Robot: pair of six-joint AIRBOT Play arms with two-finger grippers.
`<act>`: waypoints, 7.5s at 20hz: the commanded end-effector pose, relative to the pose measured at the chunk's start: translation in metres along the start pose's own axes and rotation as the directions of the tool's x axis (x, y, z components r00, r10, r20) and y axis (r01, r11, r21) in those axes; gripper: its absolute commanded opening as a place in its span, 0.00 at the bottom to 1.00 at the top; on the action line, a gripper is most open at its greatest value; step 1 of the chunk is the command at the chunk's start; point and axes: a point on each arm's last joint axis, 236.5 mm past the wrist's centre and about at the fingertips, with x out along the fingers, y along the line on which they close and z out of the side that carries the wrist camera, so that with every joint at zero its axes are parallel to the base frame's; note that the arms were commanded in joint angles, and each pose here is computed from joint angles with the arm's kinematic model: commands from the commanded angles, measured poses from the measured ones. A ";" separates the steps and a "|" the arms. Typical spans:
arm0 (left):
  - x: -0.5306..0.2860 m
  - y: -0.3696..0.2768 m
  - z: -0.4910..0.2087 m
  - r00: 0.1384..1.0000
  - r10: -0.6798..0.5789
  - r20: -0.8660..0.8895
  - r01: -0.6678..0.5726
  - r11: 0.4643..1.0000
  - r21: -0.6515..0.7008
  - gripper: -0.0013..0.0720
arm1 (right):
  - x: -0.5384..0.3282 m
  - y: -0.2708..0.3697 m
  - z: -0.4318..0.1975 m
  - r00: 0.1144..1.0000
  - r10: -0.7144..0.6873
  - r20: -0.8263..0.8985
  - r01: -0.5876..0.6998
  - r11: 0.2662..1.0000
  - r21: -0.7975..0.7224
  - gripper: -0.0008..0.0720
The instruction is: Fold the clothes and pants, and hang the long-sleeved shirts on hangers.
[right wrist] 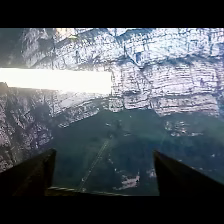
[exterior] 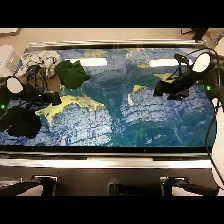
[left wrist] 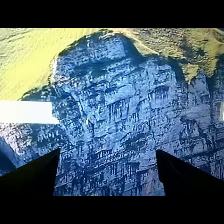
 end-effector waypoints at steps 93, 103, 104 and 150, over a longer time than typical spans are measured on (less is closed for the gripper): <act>0.081 -0.023 -0.143 0.891 -0.399 -0.217 0.303 0.878 -0.371 0.98 | 0.122 0.049 -0.248 0.836 0.265 -0.481 -0.233 0.964 0.126 0.99; 0.114 -0.067 -0.146 0.865 -0.472 -0.171 0.371 0.831 -0.414 0.81 | 0.130 0.075 -0.268 0.817 0.285 -0.501 -0.270 0.957 0.104 1.00; 0.117 -0.069 -0.146 0.868 -0.466 -0.172 0.363 0.831 -0.422 0.79 | 0.135 0.081 -0.274 0.820 0.281 -0.499 -0.271 0.958 0.094 1.00; -0.076 -0.006 -0.055 0.834 -0.143 0.533 0.316 0.916 -0.248 0.05 | 0.067 -0.061 -0.030 0.924 -0.091 0.372 -0.015 0.962 0.273 0.08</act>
